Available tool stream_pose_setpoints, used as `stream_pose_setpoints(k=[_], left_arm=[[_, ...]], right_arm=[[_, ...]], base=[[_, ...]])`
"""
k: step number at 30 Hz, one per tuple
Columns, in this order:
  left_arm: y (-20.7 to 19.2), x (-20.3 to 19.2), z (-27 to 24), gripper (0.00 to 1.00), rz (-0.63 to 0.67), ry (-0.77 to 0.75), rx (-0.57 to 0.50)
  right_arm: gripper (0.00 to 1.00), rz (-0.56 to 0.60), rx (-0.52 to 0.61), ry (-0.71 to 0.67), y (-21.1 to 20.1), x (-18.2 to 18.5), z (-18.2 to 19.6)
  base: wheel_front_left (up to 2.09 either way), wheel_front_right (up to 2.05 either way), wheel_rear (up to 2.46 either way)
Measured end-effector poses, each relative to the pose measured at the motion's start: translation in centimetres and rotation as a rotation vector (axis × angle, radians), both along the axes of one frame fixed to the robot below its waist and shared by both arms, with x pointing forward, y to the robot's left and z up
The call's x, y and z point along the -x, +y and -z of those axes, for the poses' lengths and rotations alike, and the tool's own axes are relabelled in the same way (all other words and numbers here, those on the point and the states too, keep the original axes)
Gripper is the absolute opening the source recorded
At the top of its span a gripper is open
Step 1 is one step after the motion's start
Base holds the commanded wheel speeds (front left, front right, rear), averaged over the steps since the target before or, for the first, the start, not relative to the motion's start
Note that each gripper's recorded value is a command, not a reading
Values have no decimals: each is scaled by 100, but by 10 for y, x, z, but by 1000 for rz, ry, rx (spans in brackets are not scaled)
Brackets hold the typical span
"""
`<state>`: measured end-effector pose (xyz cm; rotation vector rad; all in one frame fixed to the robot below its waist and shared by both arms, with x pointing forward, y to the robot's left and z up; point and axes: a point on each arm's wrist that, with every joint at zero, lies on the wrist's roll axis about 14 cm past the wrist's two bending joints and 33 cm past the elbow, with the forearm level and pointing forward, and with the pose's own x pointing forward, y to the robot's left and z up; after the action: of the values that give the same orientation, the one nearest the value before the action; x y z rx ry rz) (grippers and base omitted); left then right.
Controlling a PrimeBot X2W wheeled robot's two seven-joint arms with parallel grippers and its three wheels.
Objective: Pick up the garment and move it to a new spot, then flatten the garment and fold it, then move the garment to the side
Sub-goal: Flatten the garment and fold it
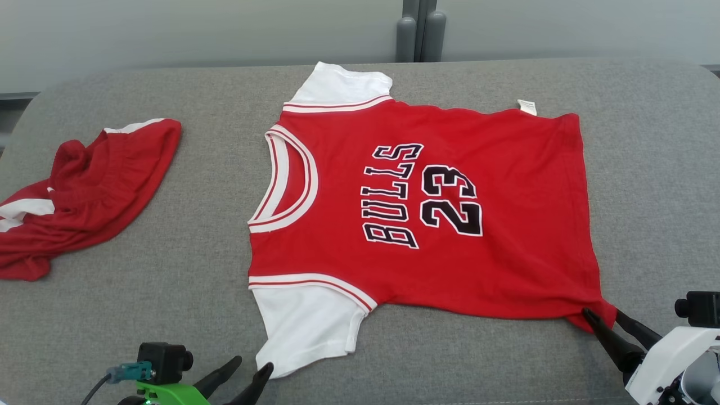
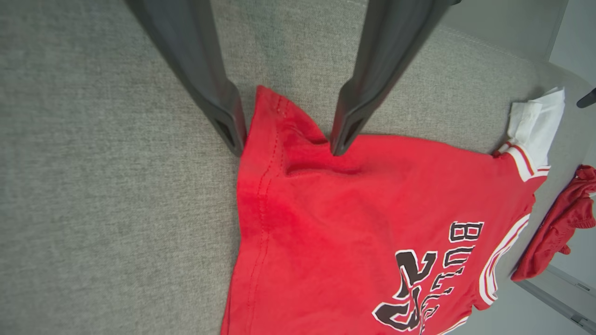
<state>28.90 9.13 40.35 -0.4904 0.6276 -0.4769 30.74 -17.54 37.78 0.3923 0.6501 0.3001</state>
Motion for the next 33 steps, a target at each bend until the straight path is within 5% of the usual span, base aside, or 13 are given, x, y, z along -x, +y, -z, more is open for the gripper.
stream_pose_setpoints(k=[17, 33], left_arm=[[33, -34, -30, 100, -138, -183, -76], [64, -76, -93, 100, -368, -434, -51]], right_arm=[[100, 106, -31, -197, -14, -30, -35], [100, 78, 11, -620, 7, -85, -142]], base=[[0, 0, 0], [0, 0, 0]])
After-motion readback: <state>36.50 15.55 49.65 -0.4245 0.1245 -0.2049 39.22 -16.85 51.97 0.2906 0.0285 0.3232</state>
